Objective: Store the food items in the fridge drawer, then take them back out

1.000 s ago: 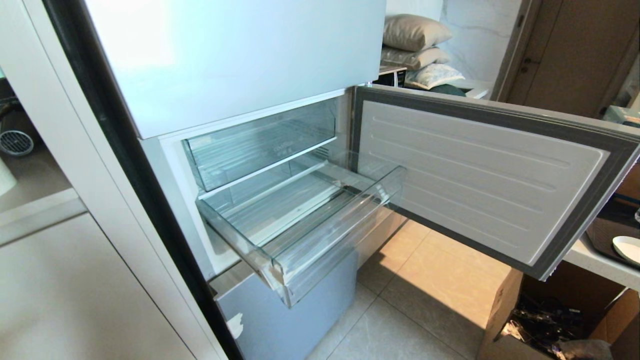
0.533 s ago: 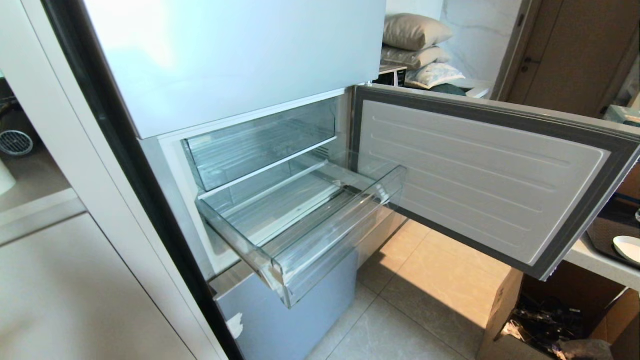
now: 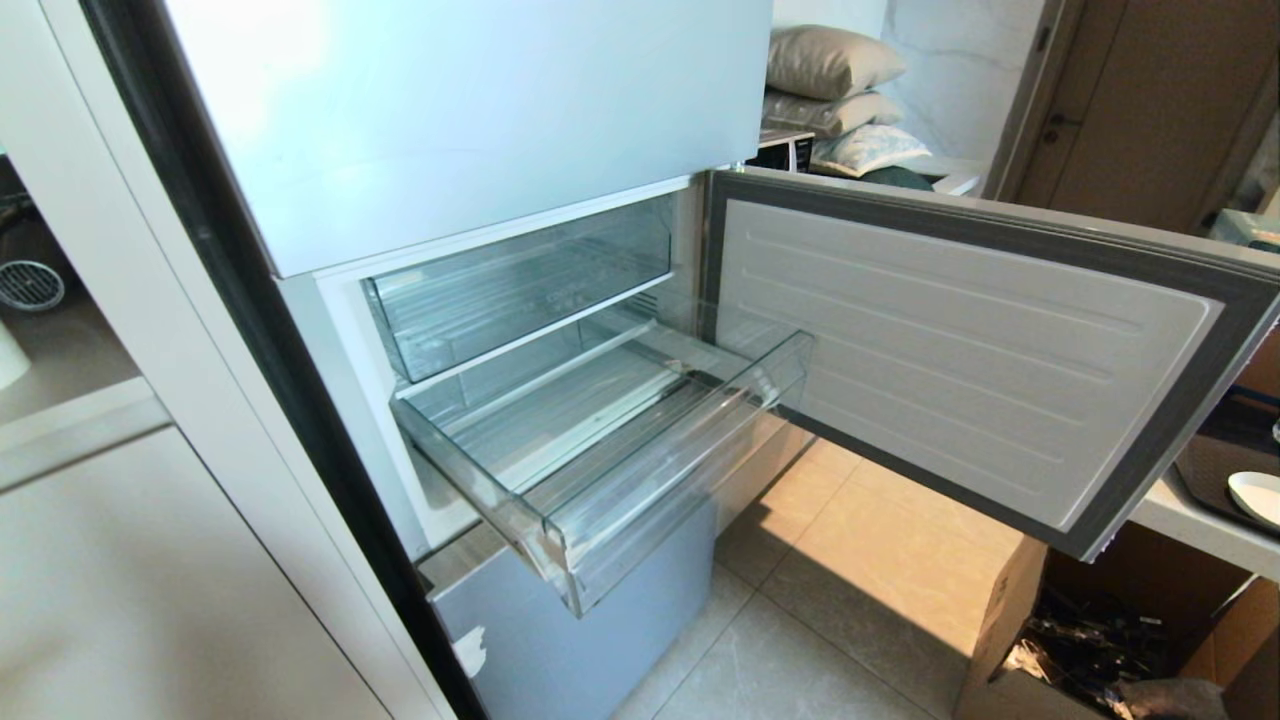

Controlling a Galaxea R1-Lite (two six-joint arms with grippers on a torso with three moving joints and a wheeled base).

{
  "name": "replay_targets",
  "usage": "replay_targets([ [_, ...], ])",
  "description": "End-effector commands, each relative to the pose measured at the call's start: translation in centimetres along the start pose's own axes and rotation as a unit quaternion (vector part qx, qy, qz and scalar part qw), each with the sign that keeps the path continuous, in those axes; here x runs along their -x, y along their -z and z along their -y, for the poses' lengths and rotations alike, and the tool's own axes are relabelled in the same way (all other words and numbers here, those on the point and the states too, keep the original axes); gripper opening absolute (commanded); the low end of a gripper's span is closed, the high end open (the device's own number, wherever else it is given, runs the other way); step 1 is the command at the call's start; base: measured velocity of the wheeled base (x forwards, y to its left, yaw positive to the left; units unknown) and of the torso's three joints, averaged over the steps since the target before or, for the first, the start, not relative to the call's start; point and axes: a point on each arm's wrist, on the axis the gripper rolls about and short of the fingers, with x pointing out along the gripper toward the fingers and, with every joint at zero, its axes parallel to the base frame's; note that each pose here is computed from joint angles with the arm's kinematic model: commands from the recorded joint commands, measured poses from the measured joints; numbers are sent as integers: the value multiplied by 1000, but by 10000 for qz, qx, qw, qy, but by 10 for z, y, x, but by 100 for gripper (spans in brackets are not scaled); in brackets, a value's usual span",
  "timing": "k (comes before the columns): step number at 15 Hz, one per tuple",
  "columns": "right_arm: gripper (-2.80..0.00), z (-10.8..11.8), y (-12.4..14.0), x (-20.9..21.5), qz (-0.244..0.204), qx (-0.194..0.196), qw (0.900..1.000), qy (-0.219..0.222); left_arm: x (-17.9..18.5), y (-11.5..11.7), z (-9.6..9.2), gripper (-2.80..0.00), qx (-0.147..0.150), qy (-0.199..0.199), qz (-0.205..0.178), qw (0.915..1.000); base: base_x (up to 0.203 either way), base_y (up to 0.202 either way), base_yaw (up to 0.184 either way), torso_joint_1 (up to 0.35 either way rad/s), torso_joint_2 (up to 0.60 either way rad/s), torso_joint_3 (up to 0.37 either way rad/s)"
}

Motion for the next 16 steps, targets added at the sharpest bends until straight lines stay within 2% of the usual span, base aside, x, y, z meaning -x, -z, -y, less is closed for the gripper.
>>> replay_targets([
  [1, -280, 5, 2, -32, -148, -31, 9998, 116, 0, 0, 0, -280, 2, -2, -1, 10000, 0, 0, 0, 0, 0, 0],
  [6, -280, 1, 6, -90, -635, 131, 9977, -194, 0, 0, 0, -280, 1, -2, -9, 10000, 0, 0, 0, 0, 0, 0],
  [10, -280, -7, 5, -136, -539, 170, 9976, -390, 0, 0, 0, -280, 1, -2, -8, 10000, 0, 0, 0, 0, 0, 0],
  [16, -280, -24, 21, -152, -675, 273, 9957, -566, 0, 0, 0, -280, 2, -2, -1, 10000, 0, 0, 0, 0, 0, 0],
])
